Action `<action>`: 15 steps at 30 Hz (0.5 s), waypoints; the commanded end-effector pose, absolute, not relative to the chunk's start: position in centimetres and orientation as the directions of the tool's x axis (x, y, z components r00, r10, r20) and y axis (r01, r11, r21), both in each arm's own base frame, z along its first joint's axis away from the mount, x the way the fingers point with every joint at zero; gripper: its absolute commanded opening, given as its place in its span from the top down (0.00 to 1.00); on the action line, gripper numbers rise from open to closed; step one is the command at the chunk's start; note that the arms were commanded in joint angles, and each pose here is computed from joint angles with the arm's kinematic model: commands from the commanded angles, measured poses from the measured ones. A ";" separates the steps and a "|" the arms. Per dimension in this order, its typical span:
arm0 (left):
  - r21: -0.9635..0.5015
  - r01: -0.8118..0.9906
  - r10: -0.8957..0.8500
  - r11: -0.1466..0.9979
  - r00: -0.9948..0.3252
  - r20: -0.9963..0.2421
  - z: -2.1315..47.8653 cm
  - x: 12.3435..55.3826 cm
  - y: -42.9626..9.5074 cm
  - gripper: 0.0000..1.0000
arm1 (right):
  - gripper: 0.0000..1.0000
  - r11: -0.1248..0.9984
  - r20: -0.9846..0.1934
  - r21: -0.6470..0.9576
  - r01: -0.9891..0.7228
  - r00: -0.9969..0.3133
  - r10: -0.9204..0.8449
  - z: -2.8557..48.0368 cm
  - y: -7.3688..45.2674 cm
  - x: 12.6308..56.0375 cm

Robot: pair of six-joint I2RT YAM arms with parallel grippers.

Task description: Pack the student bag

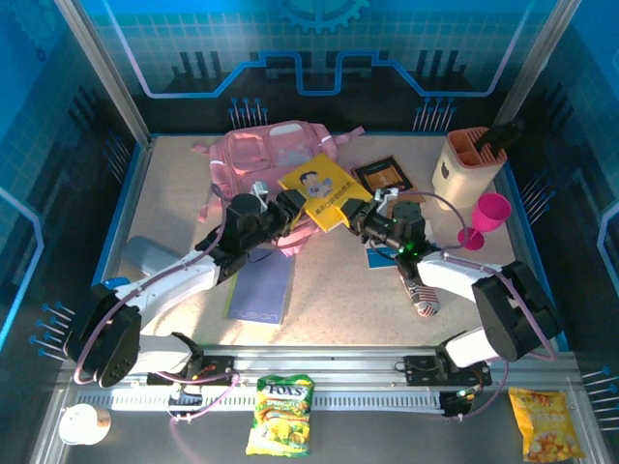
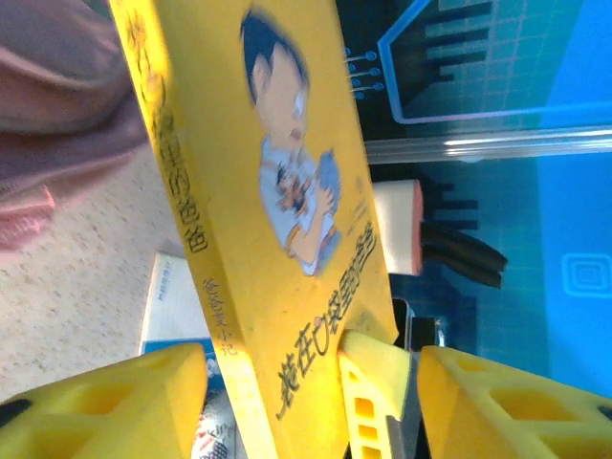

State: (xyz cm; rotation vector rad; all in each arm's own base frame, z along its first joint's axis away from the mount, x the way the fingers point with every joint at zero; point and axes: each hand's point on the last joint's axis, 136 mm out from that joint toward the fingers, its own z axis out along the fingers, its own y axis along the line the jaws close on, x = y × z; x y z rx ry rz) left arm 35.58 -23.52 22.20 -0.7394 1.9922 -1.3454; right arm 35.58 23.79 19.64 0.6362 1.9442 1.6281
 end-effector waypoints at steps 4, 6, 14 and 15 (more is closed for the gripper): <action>-0.705 0.009 -0.530 0.709 -0.652 -0.542 21.4 36.9 -21.3 0.18 | 0.93 0.419 -0.362 0.903 -0.095 -0.693 0.624 20.3 19.2 36.4; -0.594 0.063 -0.407 0.802 -0.670 -0.621 20.9 37.5 -21.3 0.16 | 0.93 0.508 -0.433 0.855 -0.102 -0.681 0.591 20.3 18.0 36.5; -0.092 0.282 0.134 0.955 -0.688 -0.713 17.5 40.1 -20.3 0.01 | 0.93 0.663 -0.568 0.739 -0.121 -0.641 0.516 21.9 14.9 36.9; -0.040 0.309 0.192 0.950 -0.684 -0.704 17.1 40.4 -20.2 0.01 | 0.93 0.668 -0.571 0.734 -0.120 -0.641 0.512 22.1 14.8 37.0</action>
